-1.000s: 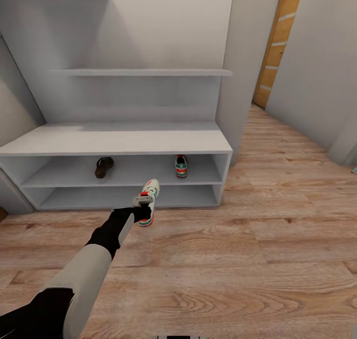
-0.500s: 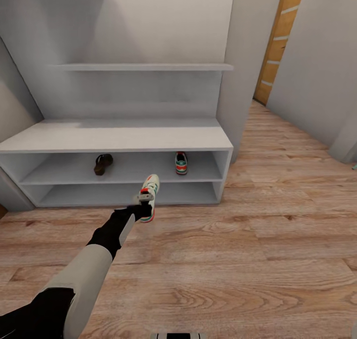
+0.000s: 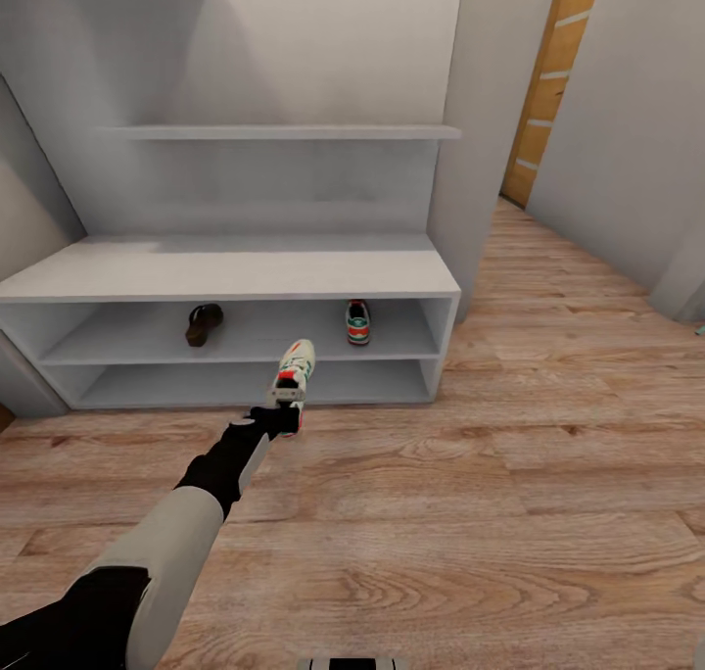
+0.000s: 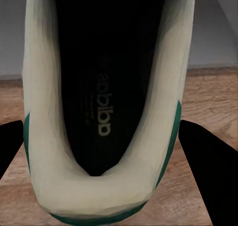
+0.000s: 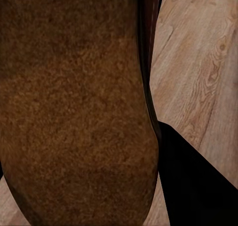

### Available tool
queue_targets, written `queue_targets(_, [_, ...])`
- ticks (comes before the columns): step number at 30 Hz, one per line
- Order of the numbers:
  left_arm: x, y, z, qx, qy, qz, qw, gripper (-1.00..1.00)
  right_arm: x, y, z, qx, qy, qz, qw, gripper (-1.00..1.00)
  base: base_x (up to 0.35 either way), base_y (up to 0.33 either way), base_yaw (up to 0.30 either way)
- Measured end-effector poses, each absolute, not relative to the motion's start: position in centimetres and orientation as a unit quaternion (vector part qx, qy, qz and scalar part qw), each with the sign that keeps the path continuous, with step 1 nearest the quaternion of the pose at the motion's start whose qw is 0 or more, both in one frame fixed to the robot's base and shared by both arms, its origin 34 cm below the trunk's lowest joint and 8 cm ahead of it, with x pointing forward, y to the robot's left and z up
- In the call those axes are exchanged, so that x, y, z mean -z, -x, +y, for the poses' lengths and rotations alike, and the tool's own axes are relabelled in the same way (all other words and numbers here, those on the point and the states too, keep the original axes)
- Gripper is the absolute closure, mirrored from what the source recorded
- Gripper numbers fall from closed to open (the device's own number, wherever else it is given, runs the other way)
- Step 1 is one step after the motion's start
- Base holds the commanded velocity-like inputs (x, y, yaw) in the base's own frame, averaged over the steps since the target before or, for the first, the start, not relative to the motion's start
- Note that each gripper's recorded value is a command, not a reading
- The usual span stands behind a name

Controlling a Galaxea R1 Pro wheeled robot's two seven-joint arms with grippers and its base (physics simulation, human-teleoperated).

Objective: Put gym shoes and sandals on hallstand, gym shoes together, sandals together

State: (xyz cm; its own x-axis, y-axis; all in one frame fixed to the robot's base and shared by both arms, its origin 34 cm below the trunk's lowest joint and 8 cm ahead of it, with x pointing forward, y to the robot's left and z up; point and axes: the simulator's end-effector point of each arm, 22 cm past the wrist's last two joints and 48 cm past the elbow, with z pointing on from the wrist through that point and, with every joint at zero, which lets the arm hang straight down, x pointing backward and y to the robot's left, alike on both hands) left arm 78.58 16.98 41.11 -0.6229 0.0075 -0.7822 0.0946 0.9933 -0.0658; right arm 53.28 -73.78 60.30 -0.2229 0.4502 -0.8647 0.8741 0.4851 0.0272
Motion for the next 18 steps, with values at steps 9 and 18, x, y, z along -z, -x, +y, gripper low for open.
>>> queue_targets(9, [-41.05, -78.60, 16.95, 0.050, -0.029, 0.897, 0.439, 1.00, -60.32, -53.22, -73.82, 0.243, -0.446, 0.743, 0.436, 1.00, 0.063, 0.000, 0.000])
queue_targets(18, [-41.07, -78.60, 16.91, 0.051, -0.029, 0.897, 0.439, 1.00, -60.36, -53.21, -73.84, 0.243, -0.446, 0.742, 0.437, 1.00, 0.329, 0.000, 0.000])
